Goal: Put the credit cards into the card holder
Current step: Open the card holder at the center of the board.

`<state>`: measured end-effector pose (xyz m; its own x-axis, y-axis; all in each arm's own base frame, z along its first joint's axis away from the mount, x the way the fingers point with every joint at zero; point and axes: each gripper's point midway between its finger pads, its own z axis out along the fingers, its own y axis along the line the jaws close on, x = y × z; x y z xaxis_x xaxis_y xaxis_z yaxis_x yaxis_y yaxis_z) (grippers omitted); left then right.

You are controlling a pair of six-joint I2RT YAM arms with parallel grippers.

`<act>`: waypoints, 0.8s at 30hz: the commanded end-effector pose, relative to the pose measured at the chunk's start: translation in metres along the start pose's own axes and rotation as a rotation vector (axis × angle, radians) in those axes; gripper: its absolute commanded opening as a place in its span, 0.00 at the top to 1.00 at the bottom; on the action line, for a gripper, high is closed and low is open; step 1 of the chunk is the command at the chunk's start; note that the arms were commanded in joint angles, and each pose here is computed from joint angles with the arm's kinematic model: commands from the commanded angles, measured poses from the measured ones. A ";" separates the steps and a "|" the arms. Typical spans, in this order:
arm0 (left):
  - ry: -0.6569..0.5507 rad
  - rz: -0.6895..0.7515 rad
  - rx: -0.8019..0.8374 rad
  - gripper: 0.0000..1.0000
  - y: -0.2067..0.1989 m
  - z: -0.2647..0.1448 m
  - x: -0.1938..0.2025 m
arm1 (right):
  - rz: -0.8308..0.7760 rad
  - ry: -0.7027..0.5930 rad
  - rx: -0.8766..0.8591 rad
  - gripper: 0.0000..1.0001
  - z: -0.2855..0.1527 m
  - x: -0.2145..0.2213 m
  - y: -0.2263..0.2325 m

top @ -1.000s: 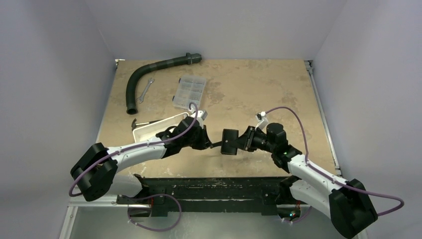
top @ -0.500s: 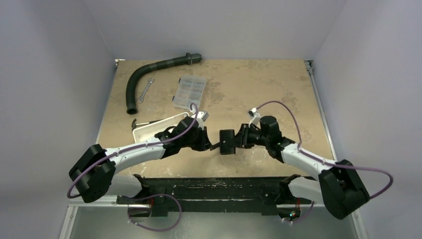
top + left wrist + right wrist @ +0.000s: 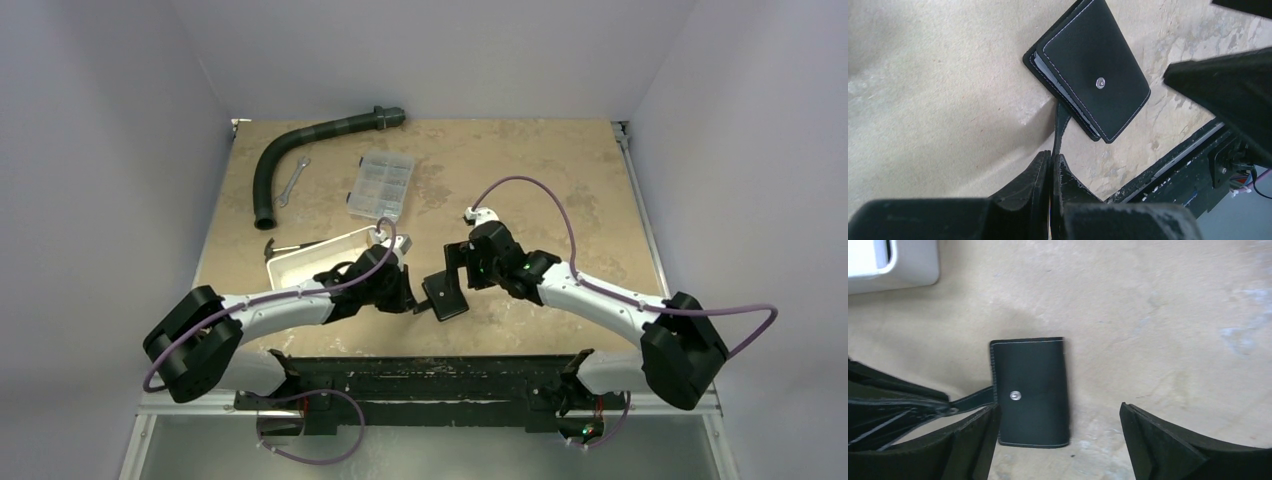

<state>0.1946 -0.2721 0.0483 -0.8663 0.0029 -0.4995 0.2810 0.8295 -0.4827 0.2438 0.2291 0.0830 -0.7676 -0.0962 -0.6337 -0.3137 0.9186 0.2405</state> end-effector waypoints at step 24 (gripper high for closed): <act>-0.119 -0.084 -0.054 1.00 0.024 -0.007 0.001 | -0.253 -0.142 0.258 0.01 0.021 0.020 0.054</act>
<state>0.1911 -0.2425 0.0319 -0.8495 -0.0904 -0.5198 0.1861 0.8706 -0.4555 0.2099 0.2755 0.0489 -0.6258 -0.3681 -0.6876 -0.3892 0.9114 -0.1337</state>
